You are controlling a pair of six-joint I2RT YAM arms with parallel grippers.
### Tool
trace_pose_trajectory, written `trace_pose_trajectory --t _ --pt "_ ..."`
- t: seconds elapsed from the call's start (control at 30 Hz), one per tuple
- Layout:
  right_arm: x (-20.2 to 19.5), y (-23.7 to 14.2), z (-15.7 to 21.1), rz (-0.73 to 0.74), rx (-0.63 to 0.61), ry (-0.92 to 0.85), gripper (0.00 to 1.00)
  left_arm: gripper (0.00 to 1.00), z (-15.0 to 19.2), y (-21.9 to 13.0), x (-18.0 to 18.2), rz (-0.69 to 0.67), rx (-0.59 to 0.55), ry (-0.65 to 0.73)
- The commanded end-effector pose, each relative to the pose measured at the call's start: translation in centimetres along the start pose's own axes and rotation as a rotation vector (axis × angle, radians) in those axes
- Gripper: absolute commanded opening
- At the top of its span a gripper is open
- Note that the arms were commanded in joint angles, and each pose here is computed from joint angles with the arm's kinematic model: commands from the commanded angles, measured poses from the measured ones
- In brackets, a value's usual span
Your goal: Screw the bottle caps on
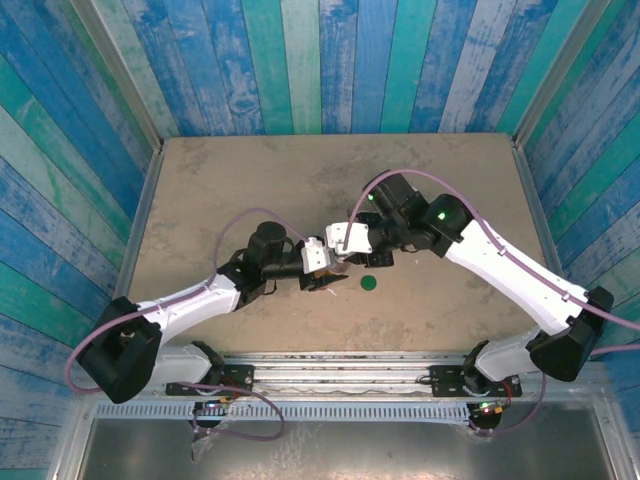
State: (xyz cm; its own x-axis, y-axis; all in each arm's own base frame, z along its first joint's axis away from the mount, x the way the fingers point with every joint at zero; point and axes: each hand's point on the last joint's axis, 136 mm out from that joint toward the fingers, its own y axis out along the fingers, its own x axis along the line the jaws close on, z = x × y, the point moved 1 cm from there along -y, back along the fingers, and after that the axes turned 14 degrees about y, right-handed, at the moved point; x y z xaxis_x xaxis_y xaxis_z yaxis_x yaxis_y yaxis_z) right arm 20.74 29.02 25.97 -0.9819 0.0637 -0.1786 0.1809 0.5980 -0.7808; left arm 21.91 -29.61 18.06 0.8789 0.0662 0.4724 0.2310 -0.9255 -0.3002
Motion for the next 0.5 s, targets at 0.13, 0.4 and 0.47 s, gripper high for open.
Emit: trace_pose_trajectory --t 0.13,0.4,0.47 --pt "0.4 0.2 -0.3 -0.039 0.009 -0.008 0.34 0.65 -2.6 -0.9 0.7 -0.007 -0.062 0.04" --pt "0.3 0.2 -0.6 -0.044 0.005 0.044 0.18 0.64 -1.8 -0.8 1.8 -0.082 -0.024 0.043" --pt "-0.4 0.2 -1.0 -0.014 0.001 0.151 0.13 0.64 -1.5 -0.9 3.3 -0.175 -0.006 0.049"
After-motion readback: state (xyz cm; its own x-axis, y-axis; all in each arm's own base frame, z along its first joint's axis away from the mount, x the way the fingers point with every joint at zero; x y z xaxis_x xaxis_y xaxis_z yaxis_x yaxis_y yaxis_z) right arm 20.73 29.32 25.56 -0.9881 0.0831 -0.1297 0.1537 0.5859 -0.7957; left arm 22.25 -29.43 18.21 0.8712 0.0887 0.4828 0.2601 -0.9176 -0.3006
